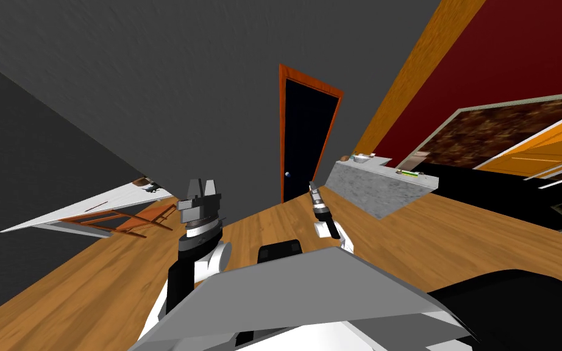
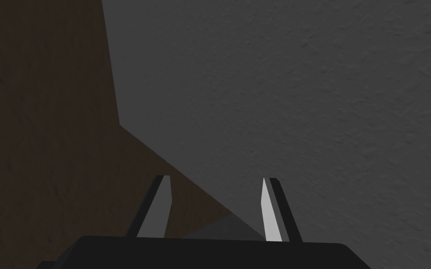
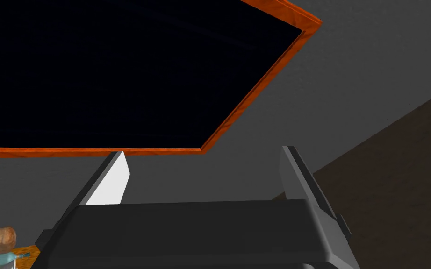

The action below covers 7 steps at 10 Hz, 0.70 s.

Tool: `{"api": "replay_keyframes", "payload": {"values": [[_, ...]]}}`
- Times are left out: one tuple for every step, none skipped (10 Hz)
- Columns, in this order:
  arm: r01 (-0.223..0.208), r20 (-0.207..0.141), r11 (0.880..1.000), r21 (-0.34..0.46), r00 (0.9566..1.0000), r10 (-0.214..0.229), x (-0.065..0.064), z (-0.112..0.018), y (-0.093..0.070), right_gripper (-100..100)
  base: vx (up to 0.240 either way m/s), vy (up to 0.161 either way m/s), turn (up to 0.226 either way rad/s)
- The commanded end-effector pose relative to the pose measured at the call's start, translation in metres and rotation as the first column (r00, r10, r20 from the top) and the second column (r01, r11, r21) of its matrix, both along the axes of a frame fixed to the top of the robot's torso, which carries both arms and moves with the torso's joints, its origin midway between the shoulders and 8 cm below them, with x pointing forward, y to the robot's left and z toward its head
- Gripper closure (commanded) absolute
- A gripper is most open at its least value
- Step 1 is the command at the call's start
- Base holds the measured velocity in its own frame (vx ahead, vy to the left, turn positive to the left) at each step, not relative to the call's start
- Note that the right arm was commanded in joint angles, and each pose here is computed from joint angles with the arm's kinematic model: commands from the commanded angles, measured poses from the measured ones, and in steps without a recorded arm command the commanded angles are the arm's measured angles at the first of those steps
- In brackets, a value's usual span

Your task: Pull the door open

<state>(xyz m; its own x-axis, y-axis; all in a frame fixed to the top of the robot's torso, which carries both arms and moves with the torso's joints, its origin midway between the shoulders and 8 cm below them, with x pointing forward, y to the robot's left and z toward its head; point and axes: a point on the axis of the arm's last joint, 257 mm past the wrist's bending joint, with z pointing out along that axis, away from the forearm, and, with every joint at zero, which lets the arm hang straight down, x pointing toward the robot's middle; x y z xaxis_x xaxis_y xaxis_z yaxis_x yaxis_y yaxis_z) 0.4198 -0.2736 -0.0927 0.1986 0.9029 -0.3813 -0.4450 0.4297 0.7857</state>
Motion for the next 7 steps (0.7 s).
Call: {"api": "replay_keyframes", "payload": {"values": [[0.018,-0.015,0.999,-0.046,0.9997,-0.019,0.004,-0.012,-0.001,-100,0.091,-0.028,0.024],[0.028,-0.025,0.997,-0.073,0.9992,-0.030,0.007,-0.019,-0.002,-100,0.106,-0.019,0.030],[0.038,-0.035,0.994,-0.102,0.9985,-0.041,0.009,-0.027,-0.003,-100,0.105,-0.014,0.029],[0.047,-0.045,0.990,-0.131,0.9976,-0.053,0.012,-0.035,-0.004,-100,0.102,-0.020,0.037],[0.055,-0.054,0.986,-0.160,0.9965,-0.064,0.014,-0.043,-0.005,-100,0.097,-0.007,0.030],[0.062,-0.063,0.980,-0.189,0.9952,-0.076,0.016,-0.051,-0.006,-100,0.103,-0.005,0.028],[0.069,-0.071,0.973,-0.218,0.9937,-0.087,0.018,-0.059,-0.007,-100,0.102,-0.024,0.030]]}}
